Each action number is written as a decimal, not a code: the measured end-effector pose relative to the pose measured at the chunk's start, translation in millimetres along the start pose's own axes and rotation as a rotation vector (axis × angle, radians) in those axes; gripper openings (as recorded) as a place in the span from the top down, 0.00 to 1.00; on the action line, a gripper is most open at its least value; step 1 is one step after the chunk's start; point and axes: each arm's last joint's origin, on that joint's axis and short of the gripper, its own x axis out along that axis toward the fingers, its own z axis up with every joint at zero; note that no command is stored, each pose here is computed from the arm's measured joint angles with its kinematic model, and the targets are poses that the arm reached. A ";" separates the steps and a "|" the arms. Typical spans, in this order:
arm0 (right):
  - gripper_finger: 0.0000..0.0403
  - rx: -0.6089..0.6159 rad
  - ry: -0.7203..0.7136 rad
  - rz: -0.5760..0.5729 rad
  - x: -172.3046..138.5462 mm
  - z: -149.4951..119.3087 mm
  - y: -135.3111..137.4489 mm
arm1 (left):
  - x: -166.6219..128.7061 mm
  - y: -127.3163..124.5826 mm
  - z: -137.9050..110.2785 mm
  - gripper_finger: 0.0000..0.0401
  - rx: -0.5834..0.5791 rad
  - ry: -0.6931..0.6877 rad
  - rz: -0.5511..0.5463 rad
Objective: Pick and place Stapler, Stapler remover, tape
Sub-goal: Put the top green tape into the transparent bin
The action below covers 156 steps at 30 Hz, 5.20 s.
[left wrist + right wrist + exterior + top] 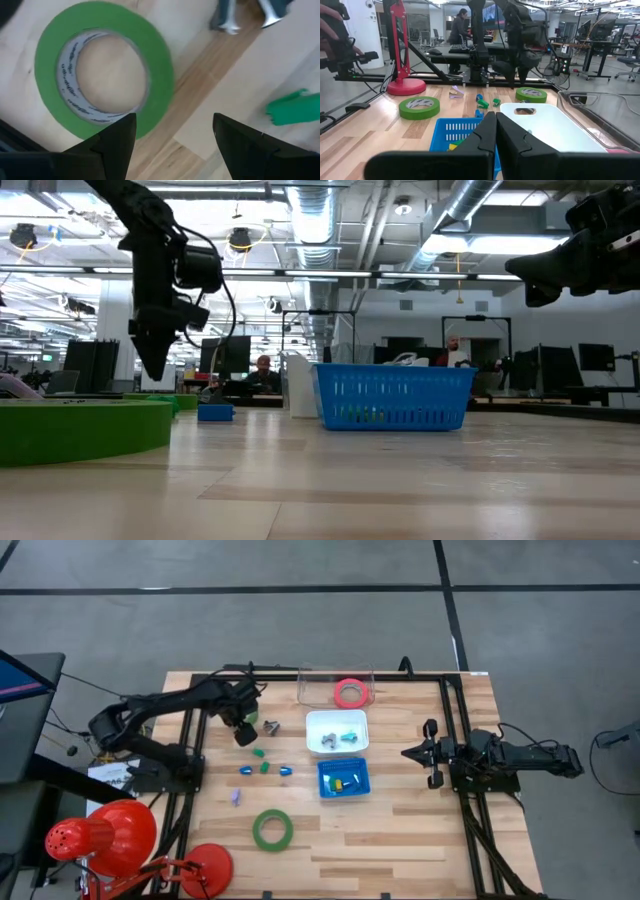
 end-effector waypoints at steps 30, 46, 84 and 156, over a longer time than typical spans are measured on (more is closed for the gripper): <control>1.00 0.000 0.000 0.000 0.0 0.0 0.0 | 14.7 7.7 3.5 0.31 0.171 0.053 -0.013; 1.00 0.000 0.000 0.000 0.0 -0.1 0.0 | 21.9 15.8 5.5 0.19 0.241 0.059 -0.039; 1.00 0.000 0.001 0.000 0.0 -0.1 0.0 | 44.0 16.4 10.4 0.70 0.284 0.121 -0.059; 1.00 0.000 0.000 0.000 0.0 -0.1 0.0 | -120.3 -34.7 75.5 0.75 0.526 -0.800 0.101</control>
